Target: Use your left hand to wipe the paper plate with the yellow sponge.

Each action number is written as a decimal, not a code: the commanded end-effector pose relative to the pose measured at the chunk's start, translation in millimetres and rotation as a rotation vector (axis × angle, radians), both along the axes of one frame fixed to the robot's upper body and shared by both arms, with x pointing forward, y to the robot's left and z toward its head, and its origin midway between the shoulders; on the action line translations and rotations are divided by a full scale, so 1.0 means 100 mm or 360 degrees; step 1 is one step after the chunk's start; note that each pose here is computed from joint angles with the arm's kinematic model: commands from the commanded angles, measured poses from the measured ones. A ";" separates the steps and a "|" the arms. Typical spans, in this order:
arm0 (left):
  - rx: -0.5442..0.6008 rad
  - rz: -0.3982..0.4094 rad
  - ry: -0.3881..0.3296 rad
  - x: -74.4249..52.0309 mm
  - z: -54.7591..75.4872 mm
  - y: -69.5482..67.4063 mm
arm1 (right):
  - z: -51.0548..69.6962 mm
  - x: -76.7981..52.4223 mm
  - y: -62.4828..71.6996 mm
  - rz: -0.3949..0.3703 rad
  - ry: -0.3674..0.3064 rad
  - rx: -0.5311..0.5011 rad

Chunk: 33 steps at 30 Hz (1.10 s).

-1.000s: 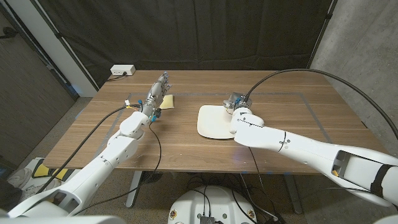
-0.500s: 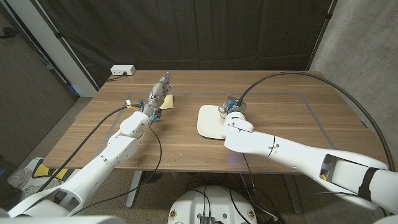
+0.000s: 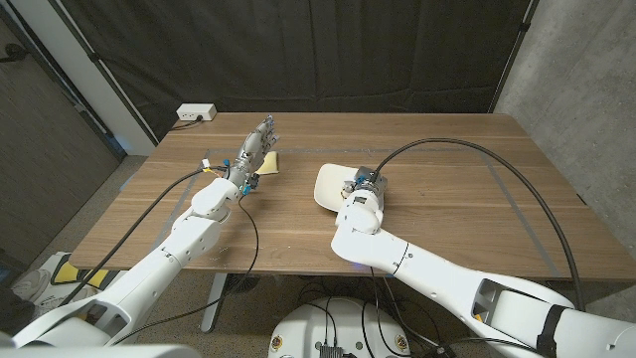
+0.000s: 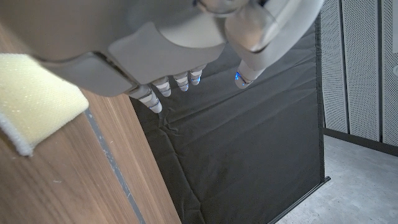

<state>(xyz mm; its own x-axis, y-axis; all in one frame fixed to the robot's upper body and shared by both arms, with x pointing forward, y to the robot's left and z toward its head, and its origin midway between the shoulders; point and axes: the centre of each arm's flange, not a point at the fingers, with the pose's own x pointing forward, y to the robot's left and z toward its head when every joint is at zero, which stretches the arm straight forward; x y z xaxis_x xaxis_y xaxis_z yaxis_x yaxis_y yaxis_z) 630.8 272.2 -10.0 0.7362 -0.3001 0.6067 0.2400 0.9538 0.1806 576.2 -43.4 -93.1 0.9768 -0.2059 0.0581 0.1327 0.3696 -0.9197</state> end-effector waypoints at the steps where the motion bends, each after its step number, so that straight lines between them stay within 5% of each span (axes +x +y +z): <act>1: 0.0007 -0.0015 -0.0003 0.03 0.03 -0.03 | 0.42 -0.14 -0.32 -0.0288 -0.0125 -0.0244; 26: 0.0004 0.0042 -0.0020 0.10 0.10 -0.04 | 0.52 -0.13 -0.42 -0.0342 -0.0170 -0.0333; 33: -0.0041 0.0035 -0.0002 0.17 0.07 0.01 | 0.63 -0.15 -0.43 -0.0305 -0.0199 -0.0376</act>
